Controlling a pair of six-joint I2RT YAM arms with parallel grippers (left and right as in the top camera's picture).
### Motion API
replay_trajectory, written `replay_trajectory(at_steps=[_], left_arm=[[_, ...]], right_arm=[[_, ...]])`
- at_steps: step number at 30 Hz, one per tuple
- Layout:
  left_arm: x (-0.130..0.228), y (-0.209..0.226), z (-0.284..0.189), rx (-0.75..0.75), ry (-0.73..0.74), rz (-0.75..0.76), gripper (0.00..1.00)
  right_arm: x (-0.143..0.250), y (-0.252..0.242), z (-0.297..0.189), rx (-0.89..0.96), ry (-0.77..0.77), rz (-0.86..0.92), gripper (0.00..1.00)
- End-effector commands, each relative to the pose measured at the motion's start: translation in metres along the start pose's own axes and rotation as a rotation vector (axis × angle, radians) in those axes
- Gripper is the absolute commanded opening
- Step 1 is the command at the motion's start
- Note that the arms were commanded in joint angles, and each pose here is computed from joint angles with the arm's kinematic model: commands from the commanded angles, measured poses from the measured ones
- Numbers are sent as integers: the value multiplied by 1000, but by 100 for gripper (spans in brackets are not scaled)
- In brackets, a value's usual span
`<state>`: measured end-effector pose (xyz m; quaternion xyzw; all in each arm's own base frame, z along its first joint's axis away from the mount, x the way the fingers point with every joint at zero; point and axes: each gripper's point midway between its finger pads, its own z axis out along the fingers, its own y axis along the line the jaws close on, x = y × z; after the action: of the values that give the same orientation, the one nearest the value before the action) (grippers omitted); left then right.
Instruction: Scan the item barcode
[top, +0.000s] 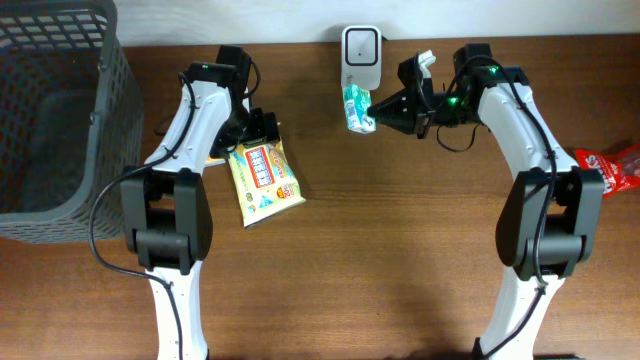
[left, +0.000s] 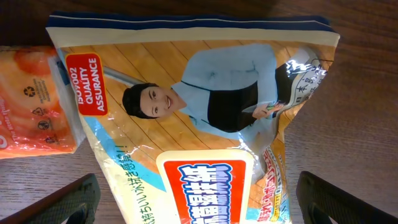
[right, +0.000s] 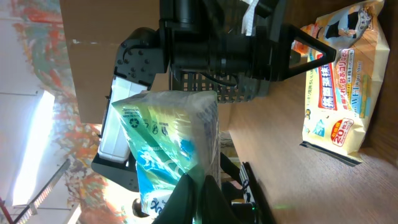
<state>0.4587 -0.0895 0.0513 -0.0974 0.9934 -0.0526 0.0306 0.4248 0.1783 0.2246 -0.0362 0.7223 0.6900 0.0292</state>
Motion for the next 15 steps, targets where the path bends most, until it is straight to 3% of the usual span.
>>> replay_trajectory(at_steps=[1,9,13,15], left_arm=[[-1,5,1,-8,-1,-17,99],[-1,4,1,-8,-1,-17,99],[-1,5,1,-8,-1,-17,99],[-1,5,1,-8,-1,-17,99]], right_arm=[[2,23,2,-29,7,-68,4],[-3,14,1,27,-2,-100,4],[-22,-80,-26,604,-156,141,4],[-24,-100,-40,772,-192,148,4]])
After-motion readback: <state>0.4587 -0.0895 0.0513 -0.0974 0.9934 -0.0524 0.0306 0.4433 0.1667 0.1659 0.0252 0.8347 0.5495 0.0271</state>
